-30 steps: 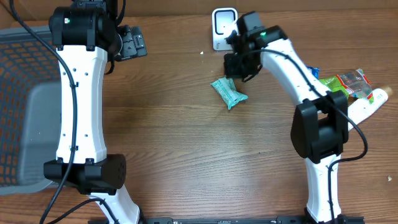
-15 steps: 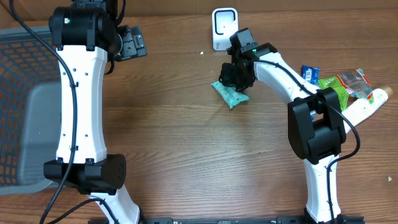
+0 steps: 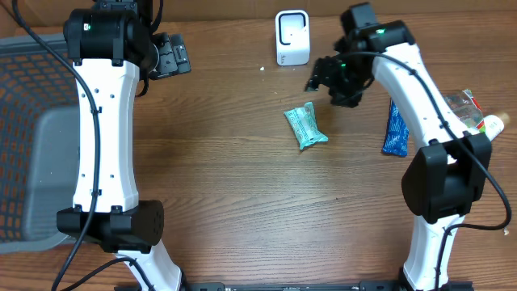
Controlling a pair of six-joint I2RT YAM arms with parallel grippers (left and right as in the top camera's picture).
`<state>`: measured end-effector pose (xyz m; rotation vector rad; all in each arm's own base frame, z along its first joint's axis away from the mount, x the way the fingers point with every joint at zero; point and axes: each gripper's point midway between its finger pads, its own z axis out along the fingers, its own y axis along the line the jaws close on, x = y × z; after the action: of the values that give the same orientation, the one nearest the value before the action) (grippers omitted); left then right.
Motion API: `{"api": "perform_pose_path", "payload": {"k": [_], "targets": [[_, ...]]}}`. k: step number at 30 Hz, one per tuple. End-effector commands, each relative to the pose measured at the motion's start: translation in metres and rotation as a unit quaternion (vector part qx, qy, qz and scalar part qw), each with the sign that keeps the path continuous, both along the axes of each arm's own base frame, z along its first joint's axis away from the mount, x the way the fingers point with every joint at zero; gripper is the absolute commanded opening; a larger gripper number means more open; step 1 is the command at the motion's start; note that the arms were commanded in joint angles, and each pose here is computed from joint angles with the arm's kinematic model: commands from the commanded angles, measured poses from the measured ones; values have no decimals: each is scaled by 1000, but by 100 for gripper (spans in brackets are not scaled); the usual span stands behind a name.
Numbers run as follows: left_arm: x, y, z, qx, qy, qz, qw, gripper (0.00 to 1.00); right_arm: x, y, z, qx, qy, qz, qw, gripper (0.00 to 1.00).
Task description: Scan the item barcode
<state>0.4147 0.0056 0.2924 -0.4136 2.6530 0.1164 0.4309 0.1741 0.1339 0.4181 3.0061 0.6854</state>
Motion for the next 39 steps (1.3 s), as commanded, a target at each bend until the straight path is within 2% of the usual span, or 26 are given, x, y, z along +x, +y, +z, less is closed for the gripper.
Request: {"api": "perform_pose_path", "payload": {"k": [1,8,13,17,20,25,31,33,35,39], "targets": [[1,2,0,9,1,-5,1000,99,-21,4,-15,15,62,-23,998,70],[1,2,0,9,1,-5,1000,100,-59,19,-51,-2,127,-9,992,61],[1,2,0,9,1,-5,1000,100,-77,28,-75,-15,145,0,989,50],[1,2,0,9,1,-5,1000,100,-81,27,-92,-30,142,0,989,41],[1,2,0,9,1,-5,1000,100,-74,15,-102,-65,115,10,991,40],[1,2,0,9,1,-5,1000,100,-41,-14,-109,-154,2,114,981,51],[1,2,0,9,1,-5,1000,99,2,-59,-107,-254,-86,168,949,57],[1,2,0,9,1,-5,1000,100,9,-64,-103,-250,-97,177,947,61],[1,2,0,9,1,-5,1000,100,11,-58,-94,-214,-96,175,956,65],[1,2,0,9,1,-5,1000,99,10,-37,-63,-101,-97,171,975,78]]}}
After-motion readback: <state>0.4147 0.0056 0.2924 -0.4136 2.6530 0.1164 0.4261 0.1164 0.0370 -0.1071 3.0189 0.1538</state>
